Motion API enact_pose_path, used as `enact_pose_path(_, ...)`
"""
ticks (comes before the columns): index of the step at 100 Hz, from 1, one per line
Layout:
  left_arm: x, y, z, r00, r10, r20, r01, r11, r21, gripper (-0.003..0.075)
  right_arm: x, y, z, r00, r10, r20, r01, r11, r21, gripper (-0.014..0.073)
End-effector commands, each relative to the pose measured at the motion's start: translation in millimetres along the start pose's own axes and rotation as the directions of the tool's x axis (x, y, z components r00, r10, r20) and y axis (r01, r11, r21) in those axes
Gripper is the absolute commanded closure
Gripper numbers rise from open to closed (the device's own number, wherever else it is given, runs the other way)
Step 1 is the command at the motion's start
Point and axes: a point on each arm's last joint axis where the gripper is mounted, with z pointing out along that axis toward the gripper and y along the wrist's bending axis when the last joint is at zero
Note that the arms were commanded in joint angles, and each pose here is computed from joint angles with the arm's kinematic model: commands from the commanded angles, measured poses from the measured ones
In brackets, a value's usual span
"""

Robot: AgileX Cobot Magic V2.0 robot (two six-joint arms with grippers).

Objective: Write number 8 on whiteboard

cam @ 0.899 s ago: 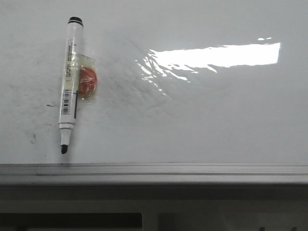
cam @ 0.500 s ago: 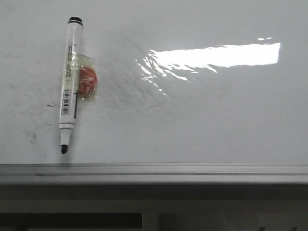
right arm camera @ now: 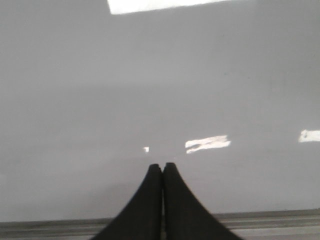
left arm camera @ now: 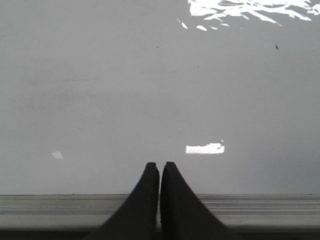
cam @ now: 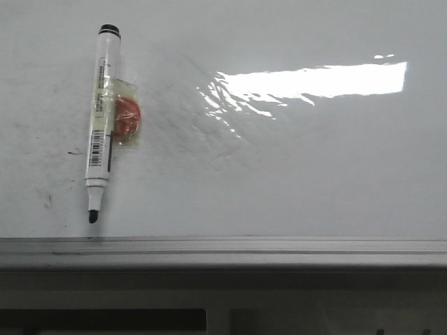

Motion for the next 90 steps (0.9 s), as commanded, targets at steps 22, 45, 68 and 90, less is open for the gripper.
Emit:
enact_pose_path(22,3.3,0.0,2.3,0.997,0.002,0.077,-0.002,1.0,0.0,0.0741,-0.5,-0.2,-0.3,0.999,-0.009,0.05,0.008,1.0,0.004,0.0659)
enact_pose_path(45,-3.2,-0.1,1.5,0.989,0.007,0.148,-0.007,1.0,0.001,0.0741,-14.1,0.3,-2.0,0.98,-0.009,0.2,0.009,1.0,-0.001,0.0659)
enact_pose_path(68,-15.2,-0.6,-1.1,0.96,-0.001,0.281,0.0,1.0,0.006,0.0741,-30.4,1.0,-6.9,0.925,0.015,0.38,-0.01,1.0,-0.014,0.0659)
enact_pose_path(90,-20.9,-0.7,-3.0,0.939,-0.044,0.342,0.039,0.999,0.022,0.0741,-41.4,1.2,-12.2,0.87,0.023,0.493,-0.014,1.0,-0.021,0.0659)
